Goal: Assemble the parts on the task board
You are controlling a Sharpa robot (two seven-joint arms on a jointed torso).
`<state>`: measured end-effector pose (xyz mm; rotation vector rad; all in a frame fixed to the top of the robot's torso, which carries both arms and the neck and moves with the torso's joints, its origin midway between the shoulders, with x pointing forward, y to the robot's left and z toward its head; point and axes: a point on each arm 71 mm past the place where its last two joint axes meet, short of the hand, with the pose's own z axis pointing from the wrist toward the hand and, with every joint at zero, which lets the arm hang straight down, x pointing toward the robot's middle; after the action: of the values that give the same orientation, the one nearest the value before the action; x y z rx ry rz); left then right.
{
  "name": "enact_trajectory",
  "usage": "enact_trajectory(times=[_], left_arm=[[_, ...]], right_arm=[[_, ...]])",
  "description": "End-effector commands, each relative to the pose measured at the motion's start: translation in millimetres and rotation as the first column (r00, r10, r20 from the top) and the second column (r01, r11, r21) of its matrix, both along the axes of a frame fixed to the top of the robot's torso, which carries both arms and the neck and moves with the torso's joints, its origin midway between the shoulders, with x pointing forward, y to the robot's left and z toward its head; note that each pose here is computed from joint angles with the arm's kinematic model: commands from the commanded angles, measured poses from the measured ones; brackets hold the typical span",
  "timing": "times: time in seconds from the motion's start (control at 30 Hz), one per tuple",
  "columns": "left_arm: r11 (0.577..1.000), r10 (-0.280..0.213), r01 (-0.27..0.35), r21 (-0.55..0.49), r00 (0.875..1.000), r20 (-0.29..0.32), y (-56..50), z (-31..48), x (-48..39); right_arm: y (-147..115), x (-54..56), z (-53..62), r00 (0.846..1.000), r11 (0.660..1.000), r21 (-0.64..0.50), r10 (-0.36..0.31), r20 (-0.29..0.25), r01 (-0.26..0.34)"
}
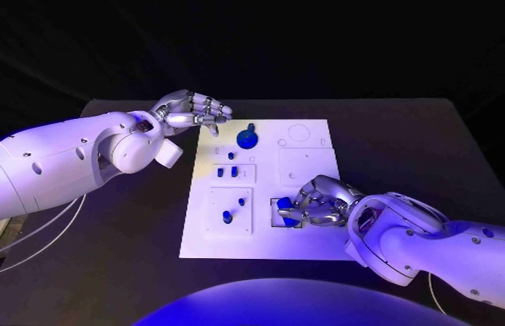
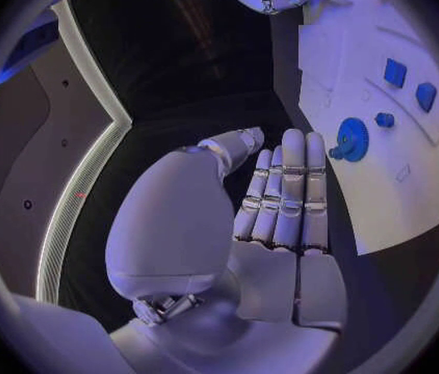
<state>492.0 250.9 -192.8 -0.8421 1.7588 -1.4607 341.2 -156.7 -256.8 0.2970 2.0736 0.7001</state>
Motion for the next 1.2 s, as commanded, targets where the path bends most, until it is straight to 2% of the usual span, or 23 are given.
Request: enact_trajectory(times=[0.03,0.47,1.0,1.2], left_arm=[[1.000,-0.018,0.018,-0.012,1.000,-0.005,-2.7,0.6,-0.8],[1.000,-0.018,0.018,-0.011,1.000,-0.006,-2.5,0.7,-1.2],[1.000,-0.017,0.017,-0.009,1.000,-0.008,-2.1,0.5,-1.2],[1.000,-0.016,0.016,-0.009,1.000,-0.008,-1.8,0.6,-1.1]], right_arm=[[1,0.4,-1.7,1.000,0.999,-0.036,0.016,0.004,-0.016],[7,5.5,-2.3,0.999,0.999,-0.035,0.008,0.038,-0.006],[10,4.5,-3.2,0.999,0.999,-0.038,0.035,0.026,-0.034],[4,4.8,-0.5,0.998,1.000,-0.020,0.023,0.053,-0.022]])
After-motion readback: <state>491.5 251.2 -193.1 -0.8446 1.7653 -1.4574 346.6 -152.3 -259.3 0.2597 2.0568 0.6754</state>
